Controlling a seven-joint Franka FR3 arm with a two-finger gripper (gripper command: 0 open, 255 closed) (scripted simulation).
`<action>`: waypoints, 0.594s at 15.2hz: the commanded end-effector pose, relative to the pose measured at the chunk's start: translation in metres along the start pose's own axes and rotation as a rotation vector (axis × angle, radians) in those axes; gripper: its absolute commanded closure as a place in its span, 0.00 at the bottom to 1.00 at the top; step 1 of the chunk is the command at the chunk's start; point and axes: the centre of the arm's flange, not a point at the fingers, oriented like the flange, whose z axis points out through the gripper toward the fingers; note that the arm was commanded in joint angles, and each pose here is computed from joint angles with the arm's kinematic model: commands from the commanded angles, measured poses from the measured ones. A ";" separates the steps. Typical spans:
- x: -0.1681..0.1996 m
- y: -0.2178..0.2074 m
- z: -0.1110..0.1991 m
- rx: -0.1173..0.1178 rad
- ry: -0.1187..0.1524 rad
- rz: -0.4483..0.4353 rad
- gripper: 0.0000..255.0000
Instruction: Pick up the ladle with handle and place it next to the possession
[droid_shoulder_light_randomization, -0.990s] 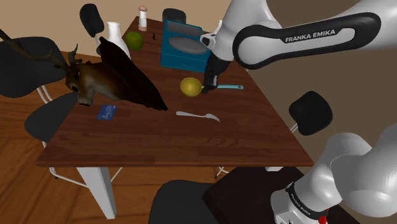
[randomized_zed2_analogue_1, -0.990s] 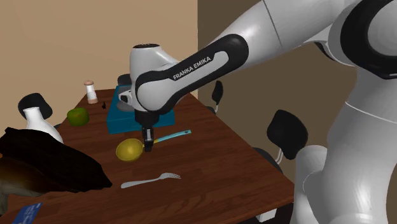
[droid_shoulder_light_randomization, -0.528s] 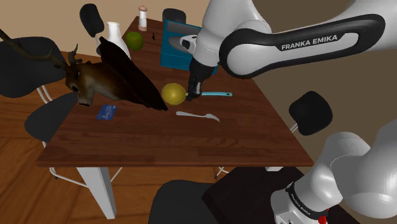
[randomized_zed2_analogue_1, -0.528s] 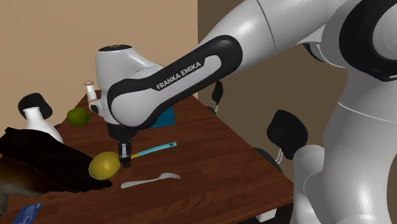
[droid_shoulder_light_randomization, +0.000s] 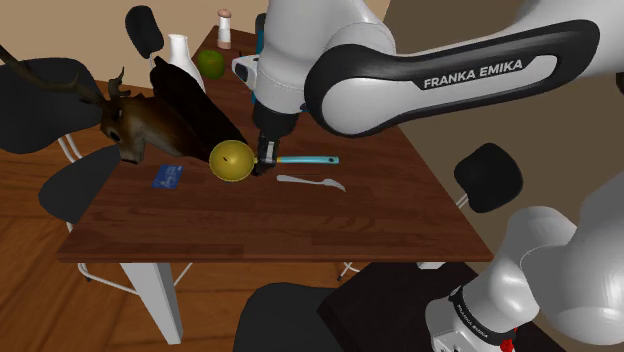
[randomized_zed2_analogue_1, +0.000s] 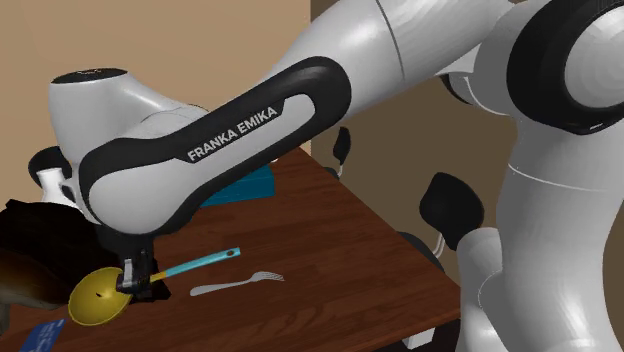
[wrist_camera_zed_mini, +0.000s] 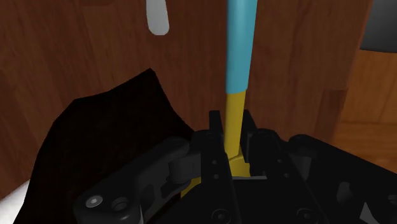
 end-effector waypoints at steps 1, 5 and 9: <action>0.020 -0.018 -0.002 0.000 0.001 0.000 1.00; 0.060 -0.052 -0.004 0.000 0.001 0.000 1.00; 0.101 -0.085 -0.007 0.000 0.001 0.000 1.00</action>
